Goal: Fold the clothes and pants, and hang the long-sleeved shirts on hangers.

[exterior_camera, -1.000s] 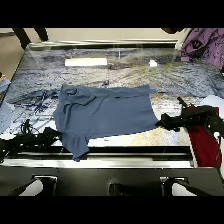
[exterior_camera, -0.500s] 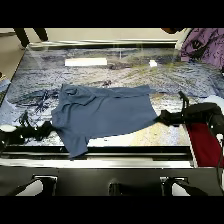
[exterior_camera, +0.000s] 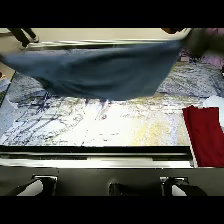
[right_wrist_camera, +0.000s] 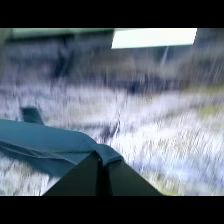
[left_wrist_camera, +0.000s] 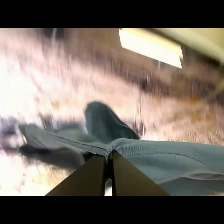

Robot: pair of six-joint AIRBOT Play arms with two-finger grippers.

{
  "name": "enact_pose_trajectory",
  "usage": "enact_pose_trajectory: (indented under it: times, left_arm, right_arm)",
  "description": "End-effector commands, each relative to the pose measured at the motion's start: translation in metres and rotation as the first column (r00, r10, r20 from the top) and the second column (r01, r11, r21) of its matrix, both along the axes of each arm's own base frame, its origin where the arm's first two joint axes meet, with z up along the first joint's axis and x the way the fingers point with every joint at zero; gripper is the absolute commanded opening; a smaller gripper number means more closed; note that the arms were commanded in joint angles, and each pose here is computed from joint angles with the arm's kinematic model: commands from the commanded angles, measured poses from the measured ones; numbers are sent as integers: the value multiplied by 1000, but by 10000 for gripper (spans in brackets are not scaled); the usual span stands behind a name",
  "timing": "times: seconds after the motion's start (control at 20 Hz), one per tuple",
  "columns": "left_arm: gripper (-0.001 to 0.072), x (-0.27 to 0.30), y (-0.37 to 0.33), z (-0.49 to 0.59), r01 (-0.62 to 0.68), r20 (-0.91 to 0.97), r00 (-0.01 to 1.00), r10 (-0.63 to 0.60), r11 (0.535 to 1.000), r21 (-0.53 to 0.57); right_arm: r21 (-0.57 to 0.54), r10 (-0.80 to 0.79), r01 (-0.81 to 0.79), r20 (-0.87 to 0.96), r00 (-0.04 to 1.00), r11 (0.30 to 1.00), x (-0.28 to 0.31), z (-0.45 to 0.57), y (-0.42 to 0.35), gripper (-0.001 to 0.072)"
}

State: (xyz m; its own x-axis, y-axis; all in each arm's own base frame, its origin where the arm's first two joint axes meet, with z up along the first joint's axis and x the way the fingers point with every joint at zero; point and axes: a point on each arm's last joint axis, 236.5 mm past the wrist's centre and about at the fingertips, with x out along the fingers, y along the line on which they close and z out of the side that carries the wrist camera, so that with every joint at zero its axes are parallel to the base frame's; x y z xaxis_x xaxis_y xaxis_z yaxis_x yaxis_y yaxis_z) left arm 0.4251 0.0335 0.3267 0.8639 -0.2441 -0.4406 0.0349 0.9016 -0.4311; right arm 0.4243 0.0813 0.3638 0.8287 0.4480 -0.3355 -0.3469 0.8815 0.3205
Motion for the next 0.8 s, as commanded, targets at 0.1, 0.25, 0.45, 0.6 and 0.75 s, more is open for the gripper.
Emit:
enact_pose_trajectory:
  times: [0.1, 0.25, 0.45, 0.6, 0.75]
  left_arm:
    - [17, -119, 7, 164, -259, 348, 921, 177, 943, 207]
    - [17, -180, 13, 174, -391, 400, 869, 291, 900, 193]
    - [17, -205, 13, 171, -427, 416, 852, 317, 882, 202]
    - [17, -171, 21, 145, -376, 319, 902, 291, 892, 250]
    - [17, -102, 27, 58, -170, -1, 984, 178, 941, 294]
  right_arm:
    - [-40, -102, 127, 386, 917, 991, -132, 162, -10, 29]
    - [8, -174, 192, 463, 869, 981, -196, 189, -18, 29]
    - [49, -248, 255, 462, 852, 966, -211, 193, -32, 29]
    - [56, -267, 261, 280, 922, 964, -161, 151, -36, 29]
    - [11, -261, 263, -95, 961, 965, -78, 48, -41, 29]
